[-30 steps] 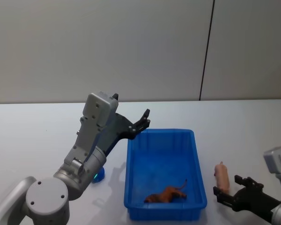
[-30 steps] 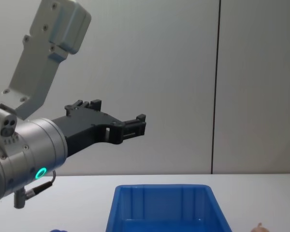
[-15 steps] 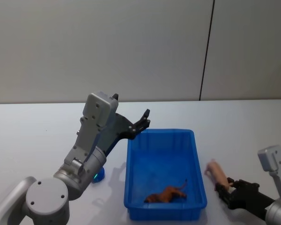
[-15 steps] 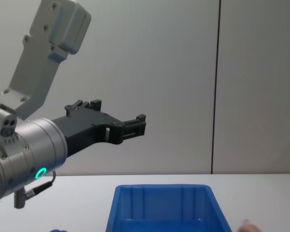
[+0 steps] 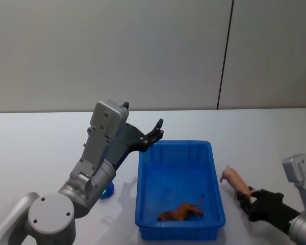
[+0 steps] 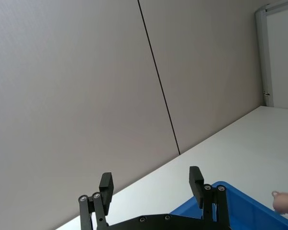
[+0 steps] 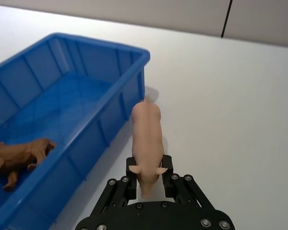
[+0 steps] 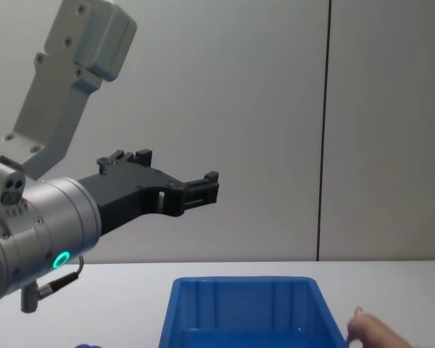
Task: Pick up the two dolls from the table and place them into the box.
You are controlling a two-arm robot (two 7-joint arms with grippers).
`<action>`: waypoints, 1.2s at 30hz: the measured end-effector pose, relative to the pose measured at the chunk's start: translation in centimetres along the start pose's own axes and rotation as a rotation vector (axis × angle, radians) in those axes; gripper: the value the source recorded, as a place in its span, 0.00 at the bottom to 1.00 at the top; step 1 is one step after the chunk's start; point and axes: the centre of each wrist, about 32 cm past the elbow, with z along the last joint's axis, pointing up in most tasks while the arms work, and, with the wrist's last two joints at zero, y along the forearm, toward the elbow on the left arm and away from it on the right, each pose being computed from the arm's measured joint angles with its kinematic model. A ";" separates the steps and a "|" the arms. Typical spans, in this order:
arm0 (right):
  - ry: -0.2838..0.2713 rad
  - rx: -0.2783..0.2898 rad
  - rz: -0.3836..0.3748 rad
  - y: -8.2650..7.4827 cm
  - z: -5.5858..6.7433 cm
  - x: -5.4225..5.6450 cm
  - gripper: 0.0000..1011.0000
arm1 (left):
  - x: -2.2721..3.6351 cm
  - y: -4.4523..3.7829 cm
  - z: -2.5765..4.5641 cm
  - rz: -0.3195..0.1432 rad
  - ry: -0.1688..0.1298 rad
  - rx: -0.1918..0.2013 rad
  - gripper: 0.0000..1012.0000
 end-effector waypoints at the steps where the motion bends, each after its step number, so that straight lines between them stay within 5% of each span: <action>1: -0.004 0.006 -0.002 0.0 0.1 0.0 0.29 | 0.00 0.00 0.00 0.000 0.000 0.000 0.99; 11: -0.070 0.107 -0.023 -0.4 1.7 -0.3 0.29 | 0.00 0.00 0.00 0.000 0.000 0.000 0.99; 25: -0.152 0.278 0.029 -0.8 5.7 -1.5 0.29 | 0.00 0.00 0.00 0.000 0.000 0.000 0.99; 36: -0.140 0.286 0.132 0.4 7.8 -2.5 0.29 | 0.00 0.00 0.00 0.000 0.000 0.000 0.99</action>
